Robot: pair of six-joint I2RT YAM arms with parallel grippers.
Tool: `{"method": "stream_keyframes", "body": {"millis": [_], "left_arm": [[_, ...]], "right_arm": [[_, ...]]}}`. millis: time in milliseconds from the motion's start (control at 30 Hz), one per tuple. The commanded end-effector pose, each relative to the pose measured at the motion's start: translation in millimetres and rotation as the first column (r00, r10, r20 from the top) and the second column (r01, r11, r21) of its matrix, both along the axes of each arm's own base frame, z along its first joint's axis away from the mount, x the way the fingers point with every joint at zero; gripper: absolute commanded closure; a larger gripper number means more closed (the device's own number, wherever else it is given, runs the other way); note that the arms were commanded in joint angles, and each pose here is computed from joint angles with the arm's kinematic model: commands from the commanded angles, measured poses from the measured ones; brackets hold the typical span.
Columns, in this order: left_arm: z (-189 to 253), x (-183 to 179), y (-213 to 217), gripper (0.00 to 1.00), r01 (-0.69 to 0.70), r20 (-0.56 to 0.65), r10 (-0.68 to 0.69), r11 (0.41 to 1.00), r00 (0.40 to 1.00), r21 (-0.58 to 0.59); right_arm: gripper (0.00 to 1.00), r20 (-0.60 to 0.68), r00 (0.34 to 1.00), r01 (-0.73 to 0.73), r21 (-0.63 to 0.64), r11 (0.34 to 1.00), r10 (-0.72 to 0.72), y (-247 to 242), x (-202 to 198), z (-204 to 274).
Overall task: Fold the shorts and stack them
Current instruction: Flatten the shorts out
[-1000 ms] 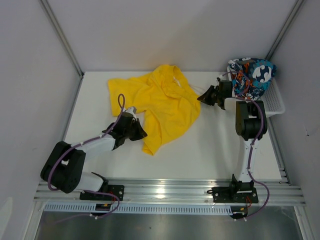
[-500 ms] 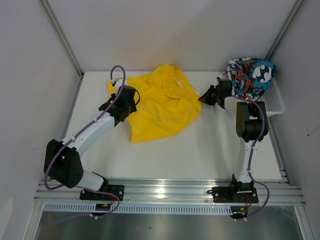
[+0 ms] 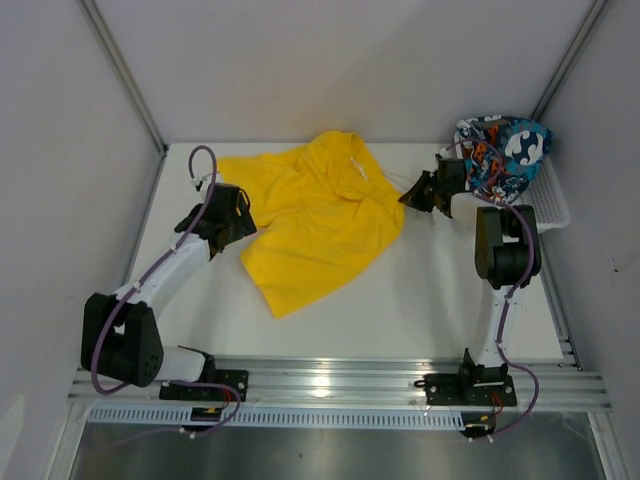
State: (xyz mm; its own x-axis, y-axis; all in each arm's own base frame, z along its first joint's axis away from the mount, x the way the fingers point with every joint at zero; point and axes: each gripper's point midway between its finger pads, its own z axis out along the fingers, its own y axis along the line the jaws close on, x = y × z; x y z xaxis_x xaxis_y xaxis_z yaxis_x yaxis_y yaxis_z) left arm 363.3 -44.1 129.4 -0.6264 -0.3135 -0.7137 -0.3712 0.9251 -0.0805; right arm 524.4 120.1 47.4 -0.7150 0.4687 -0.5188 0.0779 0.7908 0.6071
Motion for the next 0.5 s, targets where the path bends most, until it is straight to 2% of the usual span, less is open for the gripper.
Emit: {"method": "stream_keyframes", "body": {"millis": [0,133,333,367,400,467], "left_arm": [[10,-21,-30,0.21,0.088,0.094,-0.071,0.977,0.993,-0.194],[10,-46,-46,0.2,0.169,0.15,-0.129,0.94,0.98,-0.296],[-24,-63,-50,0.19,0.144,0.091,-0.119,0.92,0.989,-0.366],[-24,-60,-52,0.19,0.149,0.106,-0.115,0.902,0.988,-0.405],[-11,-45,-52,0.19,0.182,0.191,-0.105,0.875,0.976,-0.448],[-20,-51,-60,0.19,0.203,0.199,-0.111,0.818,0.974,-0.538]], "right_arm": [[1.0,0.066,0.998,0.003,-0.022,1.0,-0.001,-4,5,29],[1.0,0.053,0.998,0.022,-0.035,0.999,-0.02,-11,4,26],[1.0,0.057,0.998,0.024,-0.031,0.999,-0.022,-13,3,29],[1.0,0.058,0.998,0.022,-0.028,0.999,-0.02,-12,4,29],[1.0,0.059,0.998,0.022,-0.028,0.999,-0.02,-12,4,30],[1.0,0.057,0.998,0.017,-0.017,1.0,-0.016,-11,3,30]]}}
